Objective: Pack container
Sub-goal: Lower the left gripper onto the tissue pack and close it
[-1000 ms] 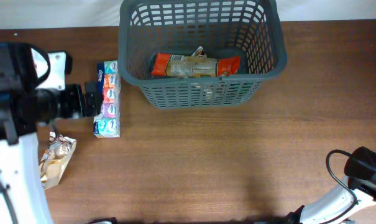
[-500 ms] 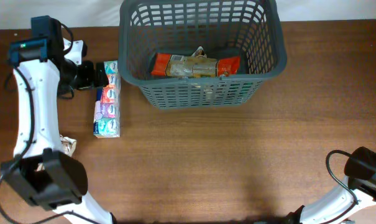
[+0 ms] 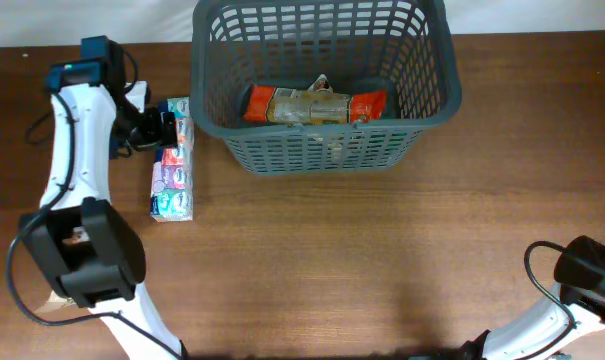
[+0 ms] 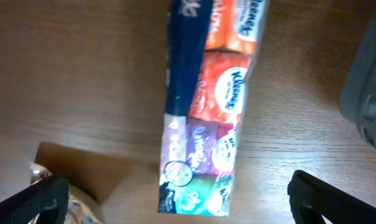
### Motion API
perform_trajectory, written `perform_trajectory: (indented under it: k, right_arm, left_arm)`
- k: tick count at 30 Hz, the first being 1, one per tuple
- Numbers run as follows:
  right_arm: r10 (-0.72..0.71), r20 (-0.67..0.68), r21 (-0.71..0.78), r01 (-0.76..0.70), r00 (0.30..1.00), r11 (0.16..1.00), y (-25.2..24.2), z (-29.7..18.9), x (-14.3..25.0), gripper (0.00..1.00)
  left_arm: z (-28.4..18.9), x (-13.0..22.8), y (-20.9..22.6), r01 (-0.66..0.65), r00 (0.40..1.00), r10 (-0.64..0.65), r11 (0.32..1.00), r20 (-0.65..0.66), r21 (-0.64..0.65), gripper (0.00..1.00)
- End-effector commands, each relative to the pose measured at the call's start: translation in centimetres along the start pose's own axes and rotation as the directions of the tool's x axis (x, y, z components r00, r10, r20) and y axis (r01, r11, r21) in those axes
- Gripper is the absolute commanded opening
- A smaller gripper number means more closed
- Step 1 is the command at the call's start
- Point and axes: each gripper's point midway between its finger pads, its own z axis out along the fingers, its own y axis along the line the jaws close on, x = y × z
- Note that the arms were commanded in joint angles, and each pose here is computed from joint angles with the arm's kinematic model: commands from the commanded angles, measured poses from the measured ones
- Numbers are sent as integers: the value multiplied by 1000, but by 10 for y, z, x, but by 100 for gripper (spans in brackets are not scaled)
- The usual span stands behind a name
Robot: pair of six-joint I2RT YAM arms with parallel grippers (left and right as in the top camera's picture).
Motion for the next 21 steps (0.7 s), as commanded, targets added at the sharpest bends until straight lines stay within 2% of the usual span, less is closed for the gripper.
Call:
perform_trajectory:
  k: [1,12,21]
  right_arm:
    - [6,-13,-4,-6,1000,1000,0,3,2,99]
    - [6,-13,-4,-6,1000,1000,0,3,2,99]
    - [6,-13,-4,-6,1000,1000,0,3,2,99]
  left_arm:
    - [13,-3,-10,-80,997,80,997,-16,-2,99]
    - [57,-4,-14,-126,988,128,992,-86,23,99]
    - [68,-14,-14,-126,990,127,992,-56,19,99]
